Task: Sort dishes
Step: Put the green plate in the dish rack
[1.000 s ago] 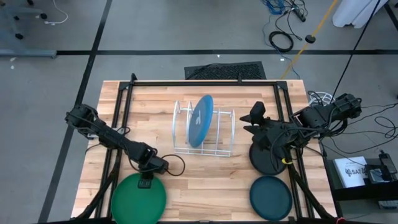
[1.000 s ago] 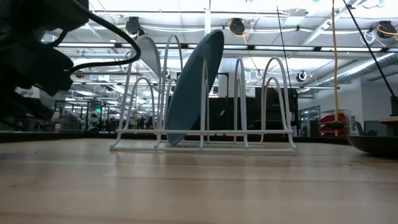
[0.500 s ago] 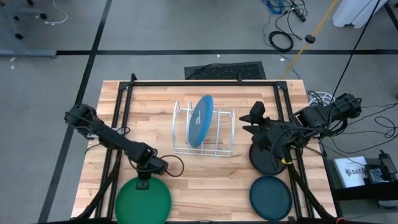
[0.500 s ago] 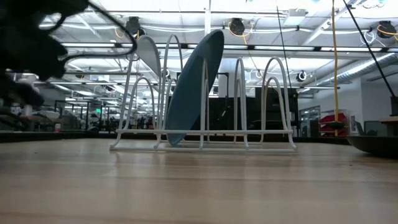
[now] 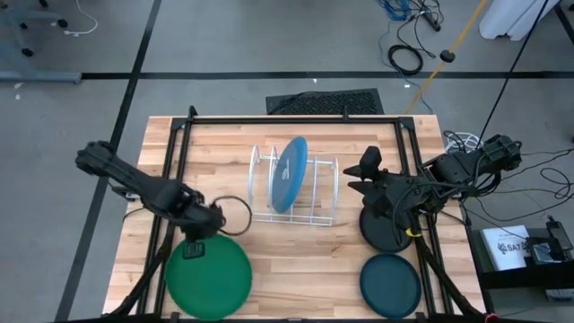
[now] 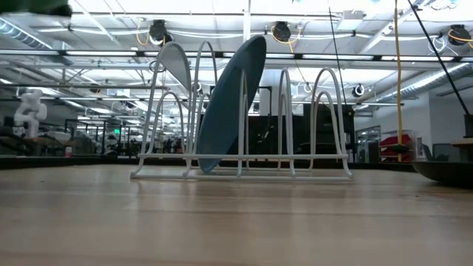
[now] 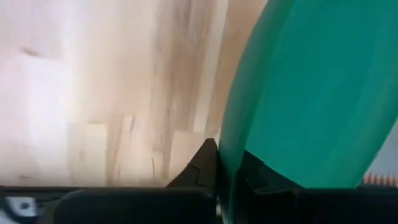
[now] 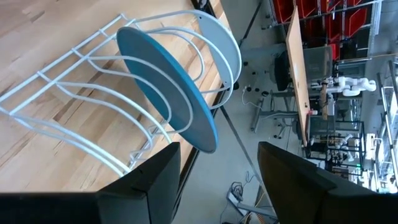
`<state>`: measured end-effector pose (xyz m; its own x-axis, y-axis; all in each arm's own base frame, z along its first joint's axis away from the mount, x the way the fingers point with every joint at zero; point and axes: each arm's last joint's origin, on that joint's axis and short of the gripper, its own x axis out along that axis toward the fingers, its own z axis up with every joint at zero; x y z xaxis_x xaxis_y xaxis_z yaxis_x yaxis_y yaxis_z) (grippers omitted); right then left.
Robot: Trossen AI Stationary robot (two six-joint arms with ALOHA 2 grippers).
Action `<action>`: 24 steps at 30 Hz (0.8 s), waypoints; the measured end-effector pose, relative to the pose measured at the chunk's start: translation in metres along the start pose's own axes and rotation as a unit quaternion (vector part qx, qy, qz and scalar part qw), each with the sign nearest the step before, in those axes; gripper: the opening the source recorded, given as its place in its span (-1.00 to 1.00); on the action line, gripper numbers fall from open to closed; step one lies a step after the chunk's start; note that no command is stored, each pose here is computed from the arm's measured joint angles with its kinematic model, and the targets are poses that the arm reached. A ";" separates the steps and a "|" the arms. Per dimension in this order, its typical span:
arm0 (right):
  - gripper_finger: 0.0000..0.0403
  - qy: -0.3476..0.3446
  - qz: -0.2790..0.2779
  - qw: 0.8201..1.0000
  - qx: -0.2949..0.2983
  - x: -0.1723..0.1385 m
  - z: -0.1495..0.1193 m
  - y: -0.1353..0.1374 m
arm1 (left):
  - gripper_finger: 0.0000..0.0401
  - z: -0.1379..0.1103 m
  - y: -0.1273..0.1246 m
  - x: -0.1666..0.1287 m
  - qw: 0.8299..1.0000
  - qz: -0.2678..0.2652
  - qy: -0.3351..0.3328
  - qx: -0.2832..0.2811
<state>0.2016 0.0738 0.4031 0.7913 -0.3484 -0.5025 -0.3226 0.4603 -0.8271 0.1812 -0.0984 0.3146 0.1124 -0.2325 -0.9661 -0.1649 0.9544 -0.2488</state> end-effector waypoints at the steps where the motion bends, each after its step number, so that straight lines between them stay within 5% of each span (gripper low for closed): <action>1: 0.03 0.000 0.000 1.000 0.000 0.000 0.000 0.000 | -0.93 -0.001 -0.001 -0.012 1.000 0.011 -0.022 -0.001; 7: 0.03 -0.009 -0.008 1.000 0.018 0.000 0.002 -0.002 | -0.93 -0.006 -0.001 -0.074 0.982 0.082 -0.170 -0.007; 15: 0.03 -0.052 -0.043 0.990 0.120 -0.001 0.011 -0.012 | -0.93 -0.005 0.002 -0.112 0.927 0.183 -0.327 -0.019; 20: 0.03 -0.087 -0.068 0.971 0.211 -0.001 0.015 -0.022 | -0.93 -0.001 0.004 -0.119 0.884 0.239 -0.399 -0.052; 24: 0.05 -0.141 -0.069 0.939 0.307 0.001 0.018 -0.034 | -0.93 0.004 0.002 -0.123 0.846 0.269 -0.455 -0.073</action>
<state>0.2225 0.0731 0.4351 0.9375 -0.2486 -0.2434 0.0840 0.8406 -0.5351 0.1709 -0.0668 0.4334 0.6796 0.5321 -0.5049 -0.5435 0.8275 0.1405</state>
